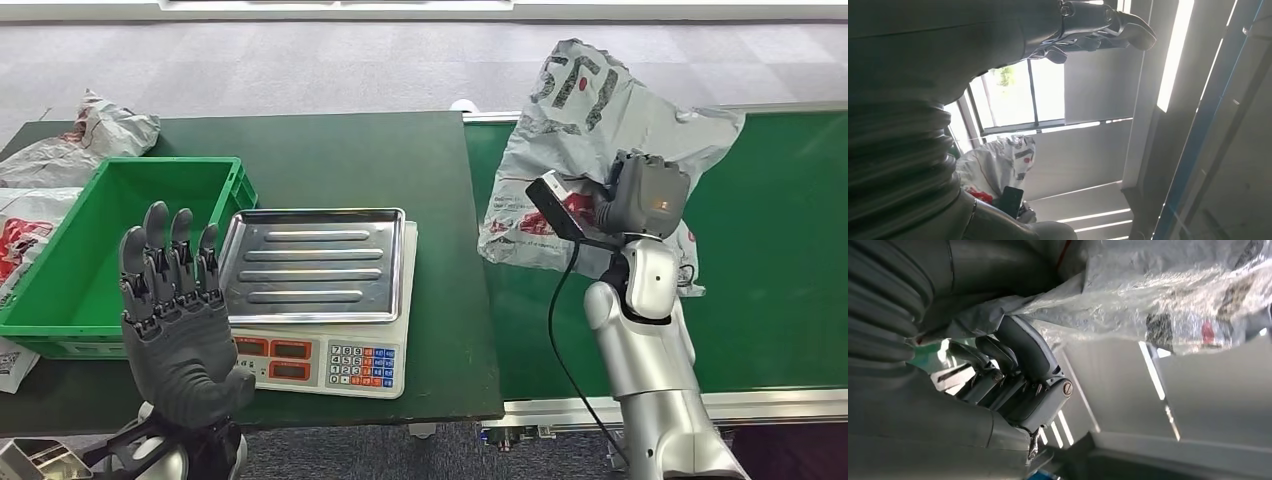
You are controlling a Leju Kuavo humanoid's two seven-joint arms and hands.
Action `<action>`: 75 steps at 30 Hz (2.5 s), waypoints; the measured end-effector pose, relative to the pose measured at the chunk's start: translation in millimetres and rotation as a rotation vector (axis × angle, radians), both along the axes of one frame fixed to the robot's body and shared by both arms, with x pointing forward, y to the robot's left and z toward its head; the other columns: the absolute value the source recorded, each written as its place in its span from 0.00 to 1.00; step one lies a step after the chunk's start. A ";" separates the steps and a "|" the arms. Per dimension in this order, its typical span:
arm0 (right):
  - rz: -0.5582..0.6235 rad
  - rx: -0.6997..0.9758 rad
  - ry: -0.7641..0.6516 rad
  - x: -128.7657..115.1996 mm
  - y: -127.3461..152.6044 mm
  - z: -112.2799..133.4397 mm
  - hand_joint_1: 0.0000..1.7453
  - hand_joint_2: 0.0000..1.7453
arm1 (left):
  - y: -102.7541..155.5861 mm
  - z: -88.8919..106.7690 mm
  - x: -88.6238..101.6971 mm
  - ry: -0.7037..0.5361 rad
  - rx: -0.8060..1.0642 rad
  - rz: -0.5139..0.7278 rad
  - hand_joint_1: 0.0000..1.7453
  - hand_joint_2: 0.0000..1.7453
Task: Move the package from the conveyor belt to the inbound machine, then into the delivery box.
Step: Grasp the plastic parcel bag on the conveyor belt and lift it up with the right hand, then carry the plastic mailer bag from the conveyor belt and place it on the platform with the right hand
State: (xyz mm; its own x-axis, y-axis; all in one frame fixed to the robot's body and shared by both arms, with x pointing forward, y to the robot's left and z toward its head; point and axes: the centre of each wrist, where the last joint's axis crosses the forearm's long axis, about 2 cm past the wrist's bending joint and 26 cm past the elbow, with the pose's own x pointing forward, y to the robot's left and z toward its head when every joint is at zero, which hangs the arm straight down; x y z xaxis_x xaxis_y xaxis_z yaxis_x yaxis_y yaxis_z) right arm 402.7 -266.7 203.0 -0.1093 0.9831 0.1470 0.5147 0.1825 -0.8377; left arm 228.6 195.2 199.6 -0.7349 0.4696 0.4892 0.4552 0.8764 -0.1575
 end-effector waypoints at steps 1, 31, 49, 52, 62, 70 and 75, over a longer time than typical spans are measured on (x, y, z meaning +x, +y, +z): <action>-0.019 -0.007 -0.020 -3.3 0.5 0.6 1.00 1.00 | -0.4 -0.7 0.0 0.002 0.001 -0.005 0.00 1.00; 0.833 -0.157 0.052 -6.2 237.4 80.8 1.00 1.00 | -7.8 -13.4 17.3 0.060 -0.027 -0.031 0.00 1.00; 0.975 -0.134 0.288 -6.9 248.5 57.5 1.00 1.00 | 26.8 -2.5 15.6 0.111 -0.176 0.363 0.00 1.00; 1.053 -0.106 0.366 -10.7 252.5 50.6 1.00 1.00 | 41.0 3.4 12.4 0.140 -0.226 0.582 0.00 1.00; 1.158 -0.123 0.451 -30.5 270.6 33.8 1.00 1.00 | 66.0 38.5 -8.6 0.085 -0.316 1.176 0.00 1.00; 1.148 -0.173 0.452 -34.0 272.4 26.9 0.00 0.00 | 64.6 45.2 -10.7 0.055 -0.320 1.188 0.00 1.00; 1.065 -0.196 0.439 -31.8 268.4 21.2 0.00 0.00 | 62.2 46.6 -10.3 0.046 -0.312 1.182 0.00 1.00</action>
